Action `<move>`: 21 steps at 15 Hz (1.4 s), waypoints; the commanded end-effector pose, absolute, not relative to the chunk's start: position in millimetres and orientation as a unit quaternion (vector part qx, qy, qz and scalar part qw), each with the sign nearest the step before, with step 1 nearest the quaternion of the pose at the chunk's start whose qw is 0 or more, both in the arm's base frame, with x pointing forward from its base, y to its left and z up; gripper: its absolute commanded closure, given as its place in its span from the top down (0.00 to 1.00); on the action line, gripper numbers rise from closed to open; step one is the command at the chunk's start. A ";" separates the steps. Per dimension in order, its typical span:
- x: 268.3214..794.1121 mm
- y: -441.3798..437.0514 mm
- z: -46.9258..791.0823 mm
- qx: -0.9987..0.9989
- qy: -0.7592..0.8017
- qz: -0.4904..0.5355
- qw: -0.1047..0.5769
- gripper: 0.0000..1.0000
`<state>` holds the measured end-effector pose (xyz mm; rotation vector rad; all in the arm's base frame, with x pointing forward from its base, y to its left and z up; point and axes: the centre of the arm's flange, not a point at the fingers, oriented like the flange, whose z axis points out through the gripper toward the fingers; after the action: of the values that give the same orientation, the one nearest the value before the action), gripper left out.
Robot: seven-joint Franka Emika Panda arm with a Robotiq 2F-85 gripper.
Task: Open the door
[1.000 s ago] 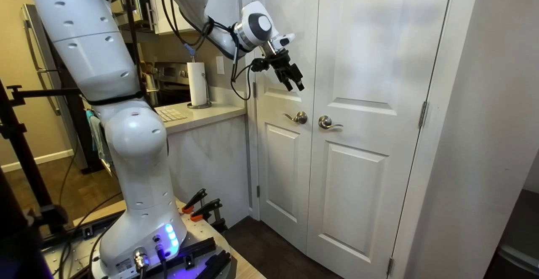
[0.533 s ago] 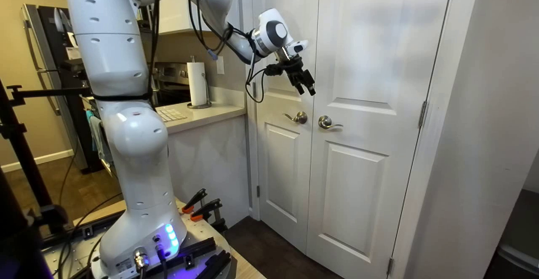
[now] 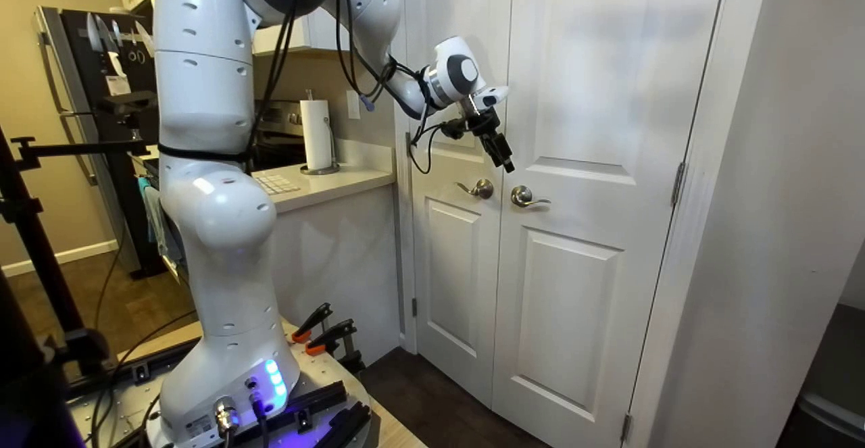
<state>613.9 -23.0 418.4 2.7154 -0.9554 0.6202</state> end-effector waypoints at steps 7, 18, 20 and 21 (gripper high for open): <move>663.7 -36.3 389.0 0.873 -0.406 0.240 0.127 1.00; 673.4 -64.8 340.2 0.851 -0.452 0.217 0.154 1.00; 671.9 -69.5 332.5 0.849 -0.458 0.213 0.157 1.00; 671.5 -71.6 329.4 0.848 -0.459 0.212 0.159 1.00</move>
<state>672.2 -69.0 336.5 2.4630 -1.2667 0.6142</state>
